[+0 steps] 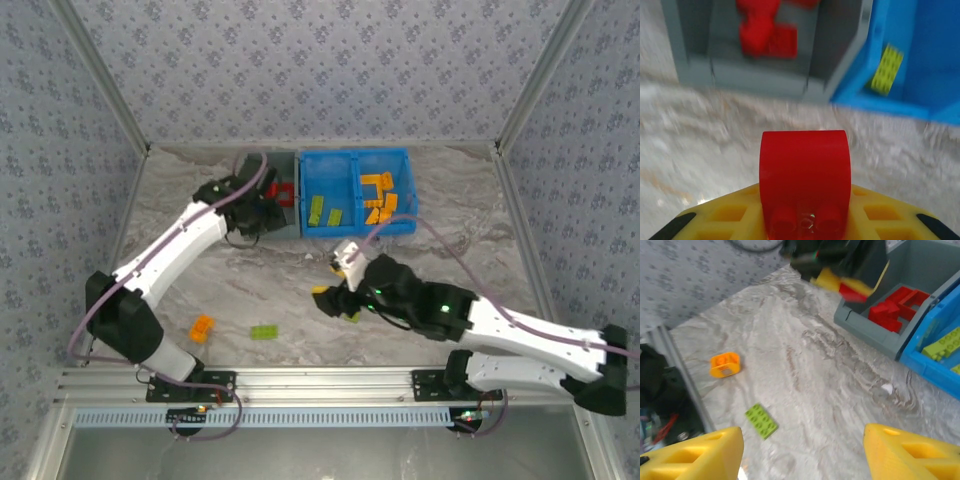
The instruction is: Sort the legos into containers by color
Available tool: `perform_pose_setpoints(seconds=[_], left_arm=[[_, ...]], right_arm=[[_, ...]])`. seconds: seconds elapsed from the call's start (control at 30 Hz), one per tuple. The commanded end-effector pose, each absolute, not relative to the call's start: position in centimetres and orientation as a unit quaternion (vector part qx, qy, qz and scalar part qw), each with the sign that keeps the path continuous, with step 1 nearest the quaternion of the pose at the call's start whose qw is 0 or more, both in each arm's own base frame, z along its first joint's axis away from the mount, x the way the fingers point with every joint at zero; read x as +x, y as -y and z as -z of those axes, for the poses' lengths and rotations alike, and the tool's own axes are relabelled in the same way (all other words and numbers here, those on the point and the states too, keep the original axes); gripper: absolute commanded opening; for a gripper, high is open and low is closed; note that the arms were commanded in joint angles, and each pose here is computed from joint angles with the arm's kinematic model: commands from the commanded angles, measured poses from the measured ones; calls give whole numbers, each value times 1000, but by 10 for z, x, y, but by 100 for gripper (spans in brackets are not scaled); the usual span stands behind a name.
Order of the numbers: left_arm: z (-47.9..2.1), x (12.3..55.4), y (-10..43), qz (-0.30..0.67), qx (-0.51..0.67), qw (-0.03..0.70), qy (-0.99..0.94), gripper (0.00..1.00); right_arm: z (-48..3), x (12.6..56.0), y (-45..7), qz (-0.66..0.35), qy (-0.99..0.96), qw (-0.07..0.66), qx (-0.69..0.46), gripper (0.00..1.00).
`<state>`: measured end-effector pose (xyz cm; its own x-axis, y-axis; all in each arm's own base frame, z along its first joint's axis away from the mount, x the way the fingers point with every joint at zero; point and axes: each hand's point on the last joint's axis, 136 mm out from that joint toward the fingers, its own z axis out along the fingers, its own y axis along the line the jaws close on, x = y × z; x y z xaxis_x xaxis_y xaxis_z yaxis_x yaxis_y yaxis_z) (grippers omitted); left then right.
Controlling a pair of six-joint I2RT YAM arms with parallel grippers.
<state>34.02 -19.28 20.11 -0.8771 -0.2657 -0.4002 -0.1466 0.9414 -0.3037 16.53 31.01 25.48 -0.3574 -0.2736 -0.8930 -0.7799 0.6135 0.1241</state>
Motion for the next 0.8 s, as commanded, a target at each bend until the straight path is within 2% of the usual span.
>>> perform_pose_setpoints(seconds=[0.0,0.23,0.57,0.77], left_arm=[[-186,379,183,92,-64,224,-968,35],[-155,440,180,74,-76,198,-975,35],[-106,456,205,106,-85,153,-979,37],[-86,458,211,109,-87,135,-981,41]], right_arm=[[-292,199,-327,-263,-741,541,-298,67],[-268,233,-343,-223,-772,544,-243,68],[-256,231,-342,-226,-787,527,-229,68],[-256,229,-328,-225,-790,528,-213,68]])
